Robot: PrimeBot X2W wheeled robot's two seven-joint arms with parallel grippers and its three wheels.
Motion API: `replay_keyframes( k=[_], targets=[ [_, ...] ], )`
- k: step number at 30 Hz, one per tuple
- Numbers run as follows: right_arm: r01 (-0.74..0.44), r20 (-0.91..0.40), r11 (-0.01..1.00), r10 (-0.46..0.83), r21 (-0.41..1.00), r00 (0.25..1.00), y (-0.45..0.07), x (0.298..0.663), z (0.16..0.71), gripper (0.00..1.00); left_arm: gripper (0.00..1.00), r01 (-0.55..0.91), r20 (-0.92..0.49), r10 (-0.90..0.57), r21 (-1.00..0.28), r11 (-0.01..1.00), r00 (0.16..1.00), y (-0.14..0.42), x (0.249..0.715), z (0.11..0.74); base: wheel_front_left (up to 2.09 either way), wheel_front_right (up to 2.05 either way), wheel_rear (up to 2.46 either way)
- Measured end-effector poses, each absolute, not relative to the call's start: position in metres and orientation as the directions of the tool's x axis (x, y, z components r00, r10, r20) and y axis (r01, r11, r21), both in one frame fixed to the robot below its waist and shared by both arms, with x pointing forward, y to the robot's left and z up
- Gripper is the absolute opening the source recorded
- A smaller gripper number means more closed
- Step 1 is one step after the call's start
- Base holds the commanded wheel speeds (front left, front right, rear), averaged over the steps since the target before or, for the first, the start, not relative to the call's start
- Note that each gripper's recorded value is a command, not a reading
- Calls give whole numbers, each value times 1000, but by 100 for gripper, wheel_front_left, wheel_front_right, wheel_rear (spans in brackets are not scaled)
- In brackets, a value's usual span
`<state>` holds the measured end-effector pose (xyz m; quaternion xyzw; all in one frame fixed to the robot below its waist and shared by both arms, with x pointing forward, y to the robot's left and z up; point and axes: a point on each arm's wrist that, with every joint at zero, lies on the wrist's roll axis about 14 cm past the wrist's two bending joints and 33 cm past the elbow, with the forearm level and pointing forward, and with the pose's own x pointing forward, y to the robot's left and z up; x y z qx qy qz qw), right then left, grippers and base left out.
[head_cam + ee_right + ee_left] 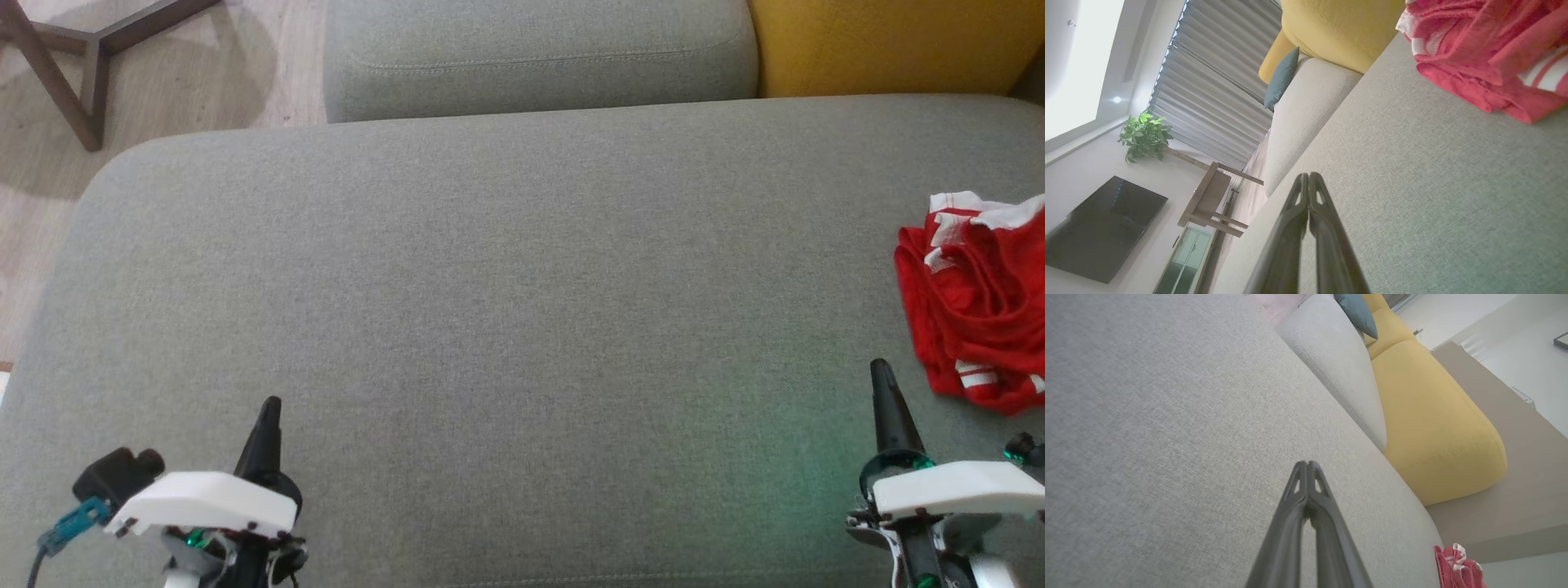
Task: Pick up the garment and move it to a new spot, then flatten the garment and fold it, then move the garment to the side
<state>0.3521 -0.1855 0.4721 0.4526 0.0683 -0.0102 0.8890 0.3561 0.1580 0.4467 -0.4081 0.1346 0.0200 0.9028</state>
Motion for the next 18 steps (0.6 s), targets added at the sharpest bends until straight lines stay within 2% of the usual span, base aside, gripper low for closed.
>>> replay_keyframes(
  k=[18],
  targets=[
    [106,-127,412,24,905,992,-191,357,471,0,0,-163,-225,-77,-867,472,971,165,363,455,0,0,0]
  ],
)
